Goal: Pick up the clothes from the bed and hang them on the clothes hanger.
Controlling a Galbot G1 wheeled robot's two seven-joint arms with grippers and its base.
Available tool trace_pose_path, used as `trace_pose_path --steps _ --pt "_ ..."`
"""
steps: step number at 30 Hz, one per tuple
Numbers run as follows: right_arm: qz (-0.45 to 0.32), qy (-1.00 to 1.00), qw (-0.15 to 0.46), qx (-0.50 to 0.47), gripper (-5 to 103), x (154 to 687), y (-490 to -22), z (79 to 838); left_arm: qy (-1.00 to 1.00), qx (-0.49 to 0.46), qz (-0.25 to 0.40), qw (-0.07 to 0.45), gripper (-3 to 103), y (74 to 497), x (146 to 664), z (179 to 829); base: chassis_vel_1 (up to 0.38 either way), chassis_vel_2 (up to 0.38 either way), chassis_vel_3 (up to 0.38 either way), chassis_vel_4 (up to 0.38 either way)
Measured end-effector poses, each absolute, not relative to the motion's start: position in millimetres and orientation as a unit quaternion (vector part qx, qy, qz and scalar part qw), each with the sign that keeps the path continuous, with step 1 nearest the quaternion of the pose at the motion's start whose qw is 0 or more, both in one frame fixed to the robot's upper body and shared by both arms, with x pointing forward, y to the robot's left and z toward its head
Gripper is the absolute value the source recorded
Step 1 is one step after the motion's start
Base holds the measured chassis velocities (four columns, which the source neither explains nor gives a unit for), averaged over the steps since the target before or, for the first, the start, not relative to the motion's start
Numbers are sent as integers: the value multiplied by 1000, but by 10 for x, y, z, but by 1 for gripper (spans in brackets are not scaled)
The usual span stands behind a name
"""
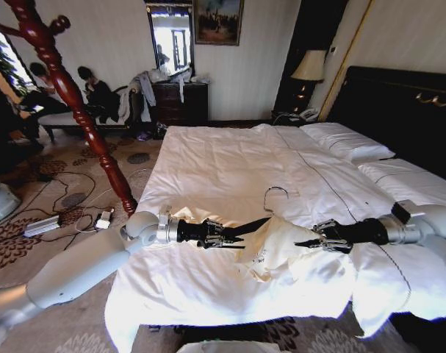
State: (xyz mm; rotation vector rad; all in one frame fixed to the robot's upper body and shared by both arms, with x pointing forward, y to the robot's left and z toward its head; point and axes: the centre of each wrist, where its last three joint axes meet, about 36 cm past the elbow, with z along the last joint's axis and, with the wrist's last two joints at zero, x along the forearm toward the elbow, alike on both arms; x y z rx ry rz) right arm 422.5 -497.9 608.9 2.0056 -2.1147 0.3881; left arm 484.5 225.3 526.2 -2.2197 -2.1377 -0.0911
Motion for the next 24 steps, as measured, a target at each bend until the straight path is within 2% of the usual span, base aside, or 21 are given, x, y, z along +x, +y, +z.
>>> trace_pose_path --steps 14,16,18,19,22,23,24 --pt "130 -720 91 675 20 4185 -4959 6028 -698 -715 -38 20 18 2293 4900 5332 0 0 0 0" --pt "130 -721 91 674 20 4185 -4959 6026 -698 -714 -38 19 15 2298 4905 5337 0 0 0 0" --pt "131 -723 93 672 20 4188 -4975 6021 -705 -708 -37 14 25 2325 4932 5357 0 0 0 0" --pt "131 -724 93 671 19 4190 -4984 6022 -706 -707 -37 14 25 2328 4934 5359 0 0 0 0" --pt "134 -728 93 666 19 4207 -5040 6044 -707 -706 -38 14 42 2331 4942 5364 0 0 0 0" --pt "134 -728 93 666 19 4207 -5040 6044 -707 -706 -38 14 42 2331 4942 5364 0 0 0 0" --pt "134 -729 93 665 19 4211 -5058 6048 -707 -706 -38 14 47 2332 4945 5364 0 0 0 0"
